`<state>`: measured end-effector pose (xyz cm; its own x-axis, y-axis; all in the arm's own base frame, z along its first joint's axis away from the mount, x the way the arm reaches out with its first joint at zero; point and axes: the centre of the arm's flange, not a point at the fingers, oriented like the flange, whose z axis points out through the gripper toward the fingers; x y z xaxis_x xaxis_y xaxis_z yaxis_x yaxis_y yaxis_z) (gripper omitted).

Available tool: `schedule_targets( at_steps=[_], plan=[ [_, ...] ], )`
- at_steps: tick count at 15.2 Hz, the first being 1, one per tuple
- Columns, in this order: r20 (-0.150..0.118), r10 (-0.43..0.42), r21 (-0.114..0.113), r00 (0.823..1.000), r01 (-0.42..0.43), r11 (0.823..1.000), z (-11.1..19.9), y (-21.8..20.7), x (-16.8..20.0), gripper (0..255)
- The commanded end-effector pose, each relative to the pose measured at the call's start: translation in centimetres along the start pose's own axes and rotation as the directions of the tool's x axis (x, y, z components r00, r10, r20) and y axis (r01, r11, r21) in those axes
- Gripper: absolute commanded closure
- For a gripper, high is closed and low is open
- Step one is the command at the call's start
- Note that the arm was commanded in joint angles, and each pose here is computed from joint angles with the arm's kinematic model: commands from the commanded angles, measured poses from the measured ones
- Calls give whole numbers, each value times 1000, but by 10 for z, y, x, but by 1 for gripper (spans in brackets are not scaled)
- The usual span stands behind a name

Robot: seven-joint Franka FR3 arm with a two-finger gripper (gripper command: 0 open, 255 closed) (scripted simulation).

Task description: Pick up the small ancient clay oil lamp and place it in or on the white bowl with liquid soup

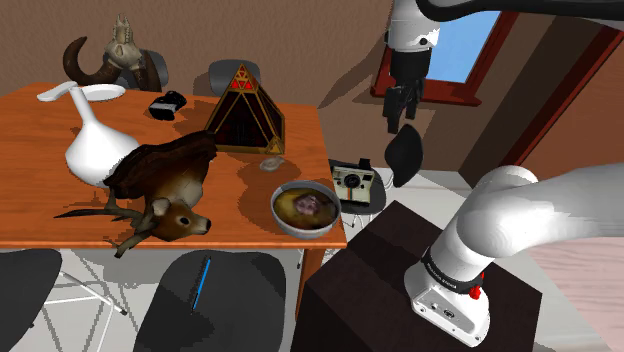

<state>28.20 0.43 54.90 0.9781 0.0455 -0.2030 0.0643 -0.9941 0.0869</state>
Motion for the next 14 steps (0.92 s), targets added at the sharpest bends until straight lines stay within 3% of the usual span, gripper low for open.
schedule_targets(
  at_steps=[1, 7, 14],
  plan=[
    [0, 0, 0, 1000, 0, 1000, 0, 0, 0, 0],
    [-13, 135, 51, 991, -134, 990, 36, -23, 60, 0],
    [-20, 289, 113, 957, -285, 952, 76, -42, 135, 0]
  ],
)
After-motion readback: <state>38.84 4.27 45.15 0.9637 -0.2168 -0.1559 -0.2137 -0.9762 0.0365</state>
